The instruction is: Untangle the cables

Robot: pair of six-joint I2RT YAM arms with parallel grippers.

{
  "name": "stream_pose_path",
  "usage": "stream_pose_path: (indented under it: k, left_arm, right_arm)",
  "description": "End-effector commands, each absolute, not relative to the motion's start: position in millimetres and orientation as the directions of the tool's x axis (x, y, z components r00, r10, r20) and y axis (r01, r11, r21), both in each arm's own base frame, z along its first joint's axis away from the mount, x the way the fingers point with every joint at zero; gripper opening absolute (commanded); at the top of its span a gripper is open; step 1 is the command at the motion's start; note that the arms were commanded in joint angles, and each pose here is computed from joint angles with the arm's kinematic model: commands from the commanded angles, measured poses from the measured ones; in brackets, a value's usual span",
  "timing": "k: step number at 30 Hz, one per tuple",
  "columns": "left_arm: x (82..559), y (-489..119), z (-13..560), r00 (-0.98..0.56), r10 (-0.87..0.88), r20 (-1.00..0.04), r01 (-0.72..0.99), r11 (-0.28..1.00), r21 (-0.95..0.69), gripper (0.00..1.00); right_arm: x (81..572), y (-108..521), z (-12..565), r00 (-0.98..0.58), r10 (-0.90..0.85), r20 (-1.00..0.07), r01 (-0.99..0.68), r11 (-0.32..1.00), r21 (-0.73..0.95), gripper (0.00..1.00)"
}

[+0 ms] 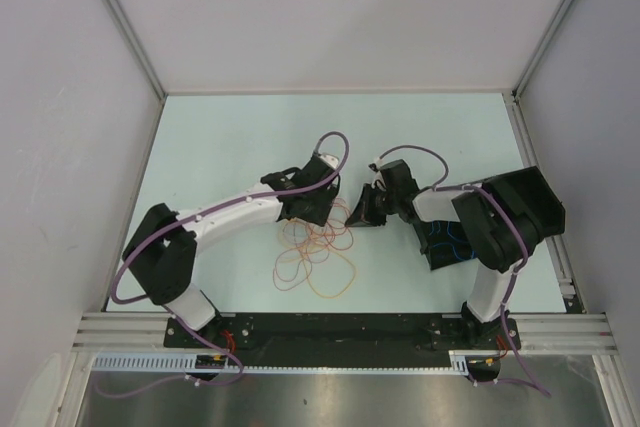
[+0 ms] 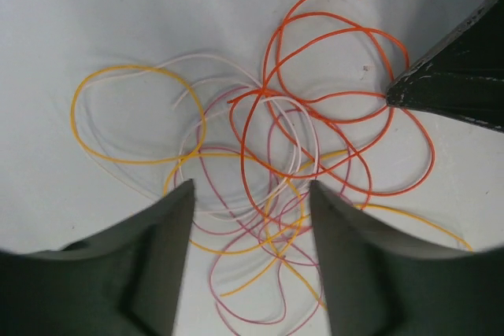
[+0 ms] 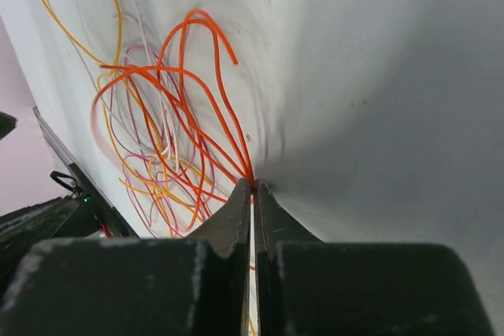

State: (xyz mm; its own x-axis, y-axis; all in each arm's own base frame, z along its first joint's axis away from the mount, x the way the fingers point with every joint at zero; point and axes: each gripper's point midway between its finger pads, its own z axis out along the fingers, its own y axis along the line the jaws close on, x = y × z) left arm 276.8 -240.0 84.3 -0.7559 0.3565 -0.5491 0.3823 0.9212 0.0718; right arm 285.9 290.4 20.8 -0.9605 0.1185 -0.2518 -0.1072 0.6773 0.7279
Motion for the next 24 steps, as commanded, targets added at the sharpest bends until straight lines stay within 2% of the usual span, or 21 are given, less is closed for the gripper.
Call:
stream_pose_path:
  k: [1,2,4,5,11,15,24]
  left_arm:
    - [273.7,-232.4,138.7,-0.722,0.268,-0.638,0.333,0.943,0.019,0.75]
    - [269.7,-225.3,144.9,-0.724,0.266,-0.636,0.323,0.946,0.028,0.85]
    - [268.1,-214.1,172.4,-0.687,0.241,-0.686,0.306,0.952,0.028,0.9]
    - [264.8,-207.3,179.5,-0.678,0.251,-0.69,0.309,0.95,0.043,0.93]
    - [261.6,-160.0,209.4,-0.587,0.271,-0.763,0.244,0.958,0.152,0.96]
    - [254.6,-139.3,192.7,-0.605,0.288,-0.743,0.206,0.957,0.204,0.96]
    - [252.0,-133.7,177.6,-0.607,0.298,-0.737,0.202,0.955,0.219,0.95]
  right_arm:
    - [297.1,286.2,57.7,-0.922,0.132,-0.364,-0.171,0.704,0.689,0.0]
    - [296.5,283.0,62.8,-0.917,0.135,-0.375,-0.171,0.716,0.676,0.0]
    - [299.6,283.3,91.1,-0.888,0.14,-0.438,-0.219,0.708,0.672,0.0]
    - [296.1,278.7,94.0,-0.89,0.138,-0.435,-0.208,0.726,0.655,0.0]
    - [295.1,266.3,156.2,-0.822,0.16,-0.546,-0.263,0.744,0.614,0.0]
    - [294.4,254.7,189.6,-0.776,0.17,-0.607,-0.284,0.765,0.578,0.0]
    - [293.1,217.9,256.8,-0.656,0.171,-0.735,-0.294,0.839,0.458,0.0]
